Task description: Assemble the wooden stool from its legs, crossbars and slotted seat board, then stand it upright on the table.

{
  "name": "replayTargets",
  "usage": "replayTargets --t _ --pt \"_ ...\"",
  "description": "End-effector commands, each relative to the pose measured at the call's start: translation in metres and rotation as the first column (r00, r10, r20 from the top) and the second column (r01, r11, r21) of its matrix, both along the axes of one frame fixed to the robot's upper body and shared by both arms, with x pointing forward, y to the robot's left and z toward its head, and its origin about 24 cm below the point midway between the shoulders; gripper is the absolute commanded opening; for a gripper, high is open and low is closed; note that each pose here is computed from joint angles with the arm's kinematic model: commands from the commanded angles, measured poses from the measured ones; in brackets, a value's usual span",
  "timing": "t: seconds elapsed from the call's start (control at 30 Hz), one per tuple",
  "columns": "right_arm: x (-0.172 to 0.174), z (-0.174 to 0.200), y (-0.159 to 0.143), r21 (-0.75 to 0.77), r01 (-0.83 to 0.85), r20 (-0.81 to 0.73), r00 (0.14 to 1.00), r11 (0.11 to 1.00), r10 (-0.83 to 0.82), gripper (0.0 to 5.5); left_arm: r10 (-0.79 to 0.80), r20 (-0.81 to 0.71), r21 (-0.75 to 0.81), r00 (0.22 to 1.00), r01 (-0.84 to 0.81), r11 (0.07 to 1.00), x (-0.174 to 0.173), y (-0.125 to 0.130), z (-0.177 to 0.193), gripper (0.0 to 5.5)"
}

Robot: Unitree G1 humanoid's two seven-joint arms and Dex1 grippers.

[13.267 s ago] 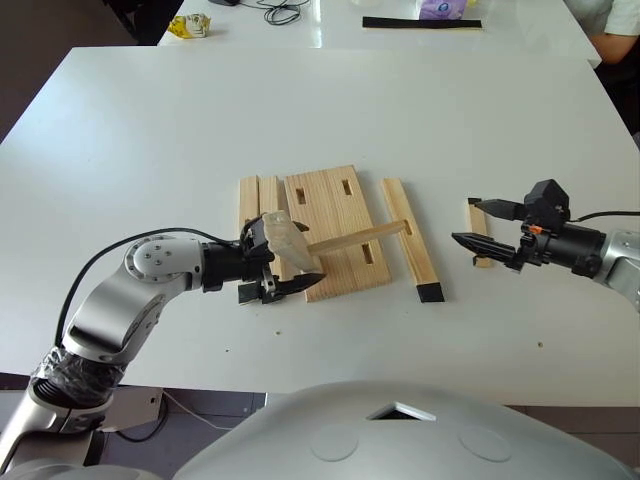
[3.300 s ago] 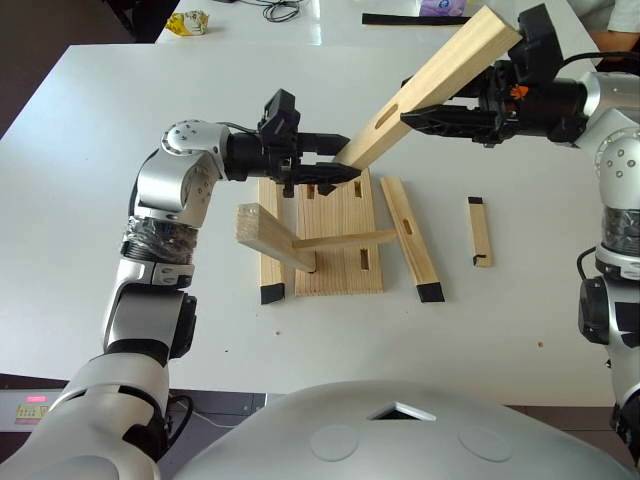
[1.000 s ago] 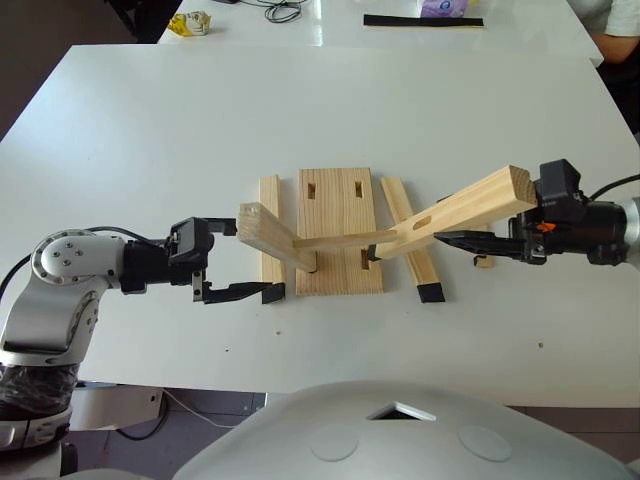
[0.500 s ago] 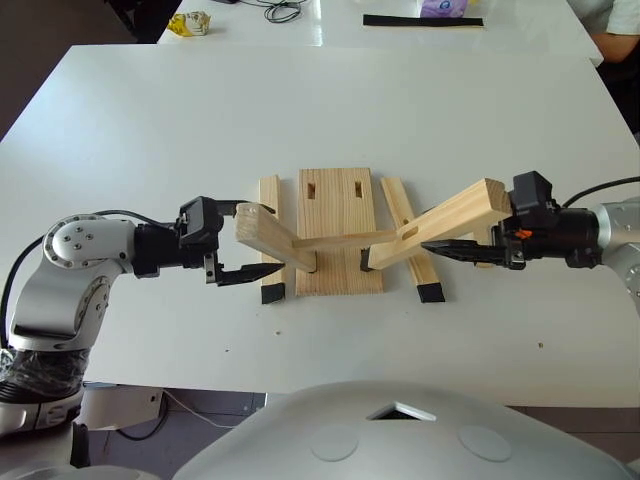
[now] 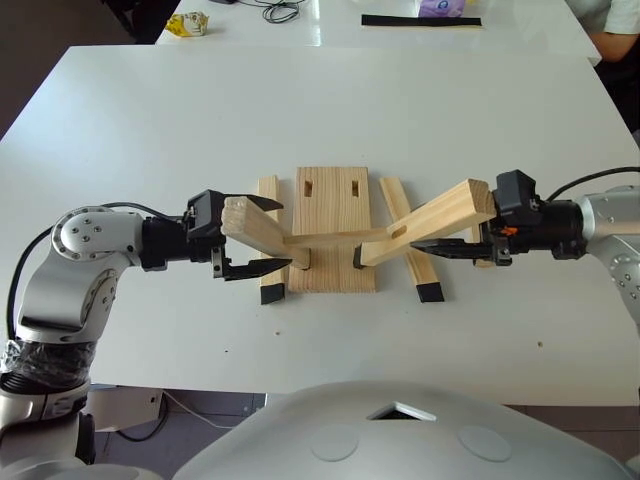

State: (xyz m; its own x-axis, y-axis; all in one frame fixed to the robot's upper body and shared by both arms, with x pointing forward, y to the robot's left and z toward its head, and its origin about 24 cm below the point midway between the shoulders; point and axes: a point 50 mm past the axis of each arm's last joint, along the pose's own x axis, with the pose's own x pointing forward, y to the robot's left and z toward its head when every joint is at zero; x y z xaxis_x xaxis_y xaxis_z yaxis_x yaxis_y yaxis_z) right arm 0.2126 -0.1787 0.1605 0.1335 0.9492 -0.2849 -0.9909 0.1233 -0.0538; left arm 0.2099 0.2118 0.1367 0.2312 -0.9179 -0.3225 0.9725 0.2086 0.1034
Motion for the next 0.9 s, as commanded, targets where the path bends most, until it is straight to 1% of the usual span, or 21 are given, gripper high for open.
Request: replayTargets --t 0.03,0.17,0.43,0.63,0.9 --pt "0.007 0.008 0.001 -0.002 0.01 0.044 0.999 1.0 -0.01 2.01 -0.005 -0.006 -0.009 1.0 0.005 1.0 0.003 -0.002 -0.001 4.53" --pt "0.008 0.008 0.002 -0.007 0.007 0.046 0.999 1.0 -0.006 2.01 -0.007 -0.006 -0.01 1.0 0.007 1.0 0.004 -0.003 -0.001 4.53" --pt "-0.003 -0.005 0.005 -0.04 -0.048 -0.024 0.999 0.998 0.047 2.01 -0.014 0.001 -0.019 1.0 0.014 1.0 0.006 -0.006 0.001 4.53" --pt "-0.004 -0.011 -0.003 -0.092 -0.057 -0.042 0.998 0.994 0.053 2.01 -0.011 0.004 -0.018 1.0 0.011 1.0 0.007 -0.006 0.004 4.53" --pt "-0.002 -0.01 -0.008 -0.144 -0.088 -0.056 0.995 0.986 0.08 2.01 0.002 0.012 -0.025 1.0 -0.002 1.0 0.005 -0.008 0.005 4.53"
